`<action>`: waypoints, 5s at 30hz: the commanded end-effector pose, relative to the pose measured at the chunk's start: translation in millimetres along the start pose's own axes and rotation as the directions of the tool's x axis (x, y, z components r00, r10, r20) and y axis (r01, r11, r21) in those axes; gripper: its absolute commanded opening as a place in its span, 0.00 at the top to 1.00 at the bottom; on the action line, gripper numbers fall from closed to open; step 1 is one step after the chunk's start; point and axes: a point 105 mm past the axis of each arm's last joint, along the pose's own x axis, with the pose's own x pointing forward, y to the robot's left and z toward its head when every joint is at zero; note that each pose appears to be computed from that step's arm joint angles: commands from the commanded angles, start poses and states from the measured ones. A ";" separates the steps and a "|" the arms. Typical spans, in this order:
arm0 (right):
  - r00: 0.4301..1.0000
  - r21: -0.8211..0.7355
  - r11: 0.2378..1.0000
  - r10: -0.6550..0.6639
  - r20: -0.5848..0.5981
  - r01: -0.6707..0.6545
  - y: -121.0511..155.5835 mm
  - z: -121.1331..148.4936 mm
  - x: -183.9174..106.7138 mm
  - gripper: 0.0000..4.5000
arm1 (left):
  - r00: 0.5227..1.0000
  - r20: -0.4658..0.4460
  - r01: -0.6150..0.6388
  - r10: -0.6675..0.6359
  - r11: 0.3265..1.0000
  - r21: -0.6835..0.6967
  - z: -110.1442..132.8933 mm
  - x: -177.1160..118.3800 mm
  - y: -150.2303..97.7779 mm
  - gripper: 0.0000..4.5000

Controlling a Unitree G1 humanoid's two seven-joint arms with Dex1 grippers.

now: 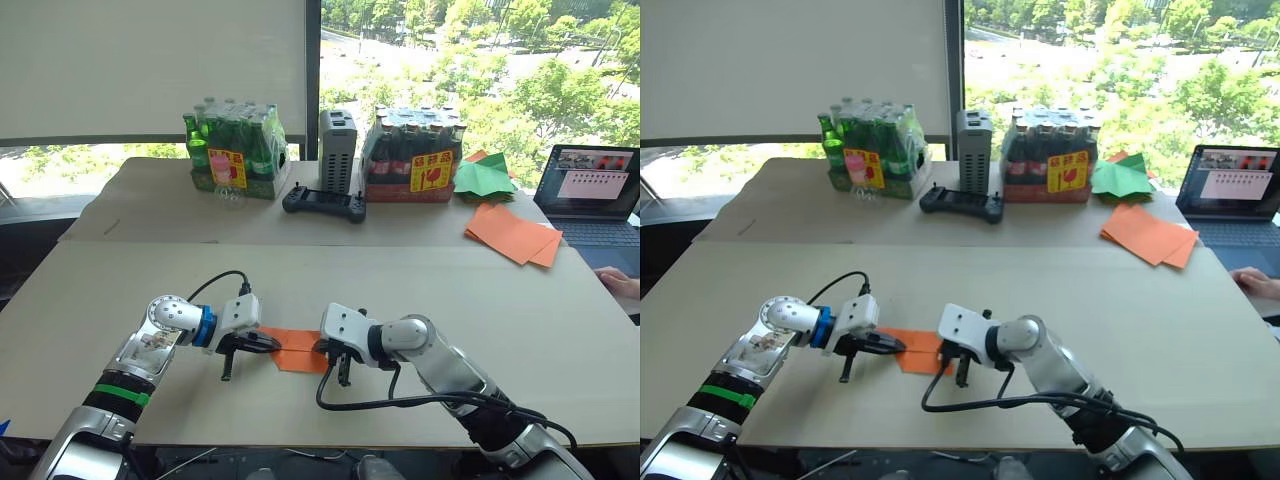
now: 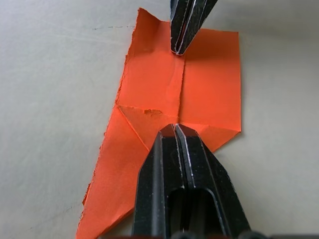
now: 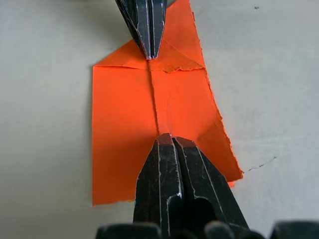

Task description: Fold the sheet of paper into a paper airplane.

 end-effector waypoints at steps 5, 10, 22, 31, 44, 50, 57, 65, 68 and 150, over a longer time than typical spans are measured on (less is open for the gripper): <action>0.980 0.138 0.990 0.020 -0.196 0.007 9.0 -58.8 -16.9 0.99 | 0.998 -0.063 0.011 -0.012 1.000 -0.018 -13.1 -1.2 -2.6 1.00; 0.974 0.128 0.992 0.013 -0.226 0.016 9.8 -66.9 -23.9 0.99 | 0.998 -0.063 0.014 -0.015 1.000 -0.015 -12.4 -1.2 -2.0 1.00; 0.970 0.029 0.998 -0.059 0.234 0.054 -6.3 31.2 -53.8 0.99 | 0.998 -0.060 0.021 -0.021 1.000 -0.010 -9.8 -4.0 -3.5 1.00; 0.982 0.000 0.997 -0.079 0.171 0.080 -12.4 31.6 -13.9 0.99 | 0.999 -0.046 0.020 -0.020 1.000 0.000 -4.2 -1.9 -2.5 1.00; 1.000 0.021 1.000 -0.019 -0.010 0.019 0.0 -12.2 6.6 0.99 | 0.998 0.049 0.035 -0.036 0.999 0.019 24.5 16.1 -2.9 1.00; 1.000 0.028 0.999 -0.018 -0.016 0.018 0.7 -12.0 7.2 0.99 | 0.999 0.014 0.036 -0.036 0.999 0.016 14.6 23.3 -3.5 1.00; 1.000 0.027 1.000 -0.009 -0.019 0.010 3.2 -10.2 7.6 0.99 | 0.998 -0.054 0.020 -0.020 1.000 -0.010 -4.9 13.7 -3.2 1.00; 1.000 0.025 1.000 0.002 -0.027 -0.001 4.8 -11.8 8.4 0.99 | 0.999 0.045 -0.021 0.024 0.998 -0.057 14.3 7.0 7.0 1.00; 0.999 0.024 1.000 0.006 -0.031 -0.006 6.2 -12.2 10.9 0.99 | 0.988 0.157 0.008 0.006 0.996 -0.087 39.5 7.3 5.5 1.00; 0.966 0.398 0.908 0.027 0.259 -0.132 -28.6 33.5 -16.3 0.03 | 0.935 0.200 -0.194 0.292 0.895 -0.401 26.9 -72.3 -25.1 1.00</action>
